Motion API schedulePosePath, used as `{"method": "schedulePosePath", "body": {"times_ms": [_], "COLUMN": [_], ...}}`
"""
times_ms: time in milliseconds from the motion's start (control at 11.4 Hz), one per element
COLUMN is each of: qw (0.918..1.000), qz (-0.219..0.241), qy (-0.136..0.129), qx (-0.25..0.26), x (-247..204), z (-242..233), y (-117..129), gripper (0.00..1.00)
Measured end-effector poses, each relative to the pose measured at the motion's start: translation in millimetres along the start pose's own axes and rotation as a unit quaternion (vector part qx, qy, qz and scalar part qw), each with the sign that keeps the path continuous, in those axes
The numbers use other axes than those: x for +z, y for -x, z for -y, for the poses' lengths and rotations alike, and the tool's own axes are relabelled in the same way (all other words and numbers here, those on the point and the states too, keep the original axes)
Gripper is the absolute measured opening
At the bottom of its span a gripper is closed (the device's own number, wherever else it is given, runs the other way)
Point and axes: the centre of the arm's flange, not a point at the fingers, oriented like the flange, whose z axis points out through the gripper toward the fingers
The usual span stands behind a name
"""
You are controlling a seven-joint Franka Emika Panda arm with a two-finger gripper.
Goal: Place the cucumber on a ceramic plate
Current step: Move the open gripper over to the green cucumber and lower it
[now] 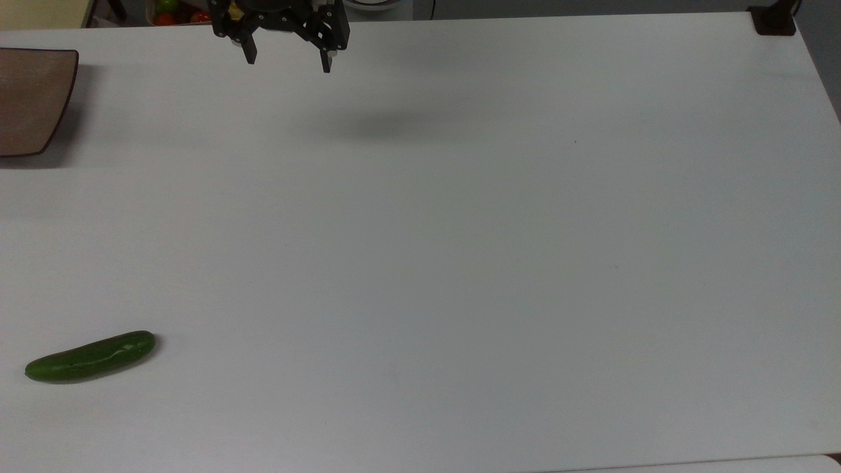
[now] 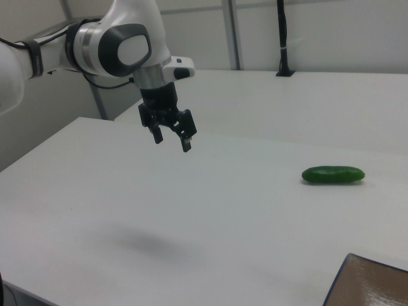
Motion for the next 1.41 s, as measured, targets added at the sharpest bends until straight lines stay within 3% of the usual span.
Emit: {"method": "schedulePosePath", "body": {"times_ms": [704,969,1145,1409], "qw": [1.0,0.999,0.9914,0.9667], "qz": [0.001,-0.009,-0.052,-0.107], "qy": [0.0,-0.002,-0.016,-0.031], "qx": [-0.003,0.044,0.119,0.23], "x": [0,-2,-5,4], "z": [-2,-7,-12,-33], "y": [0,-3,-16,-41], "gripper": [1.0,1.0,1.0,1.0]}}
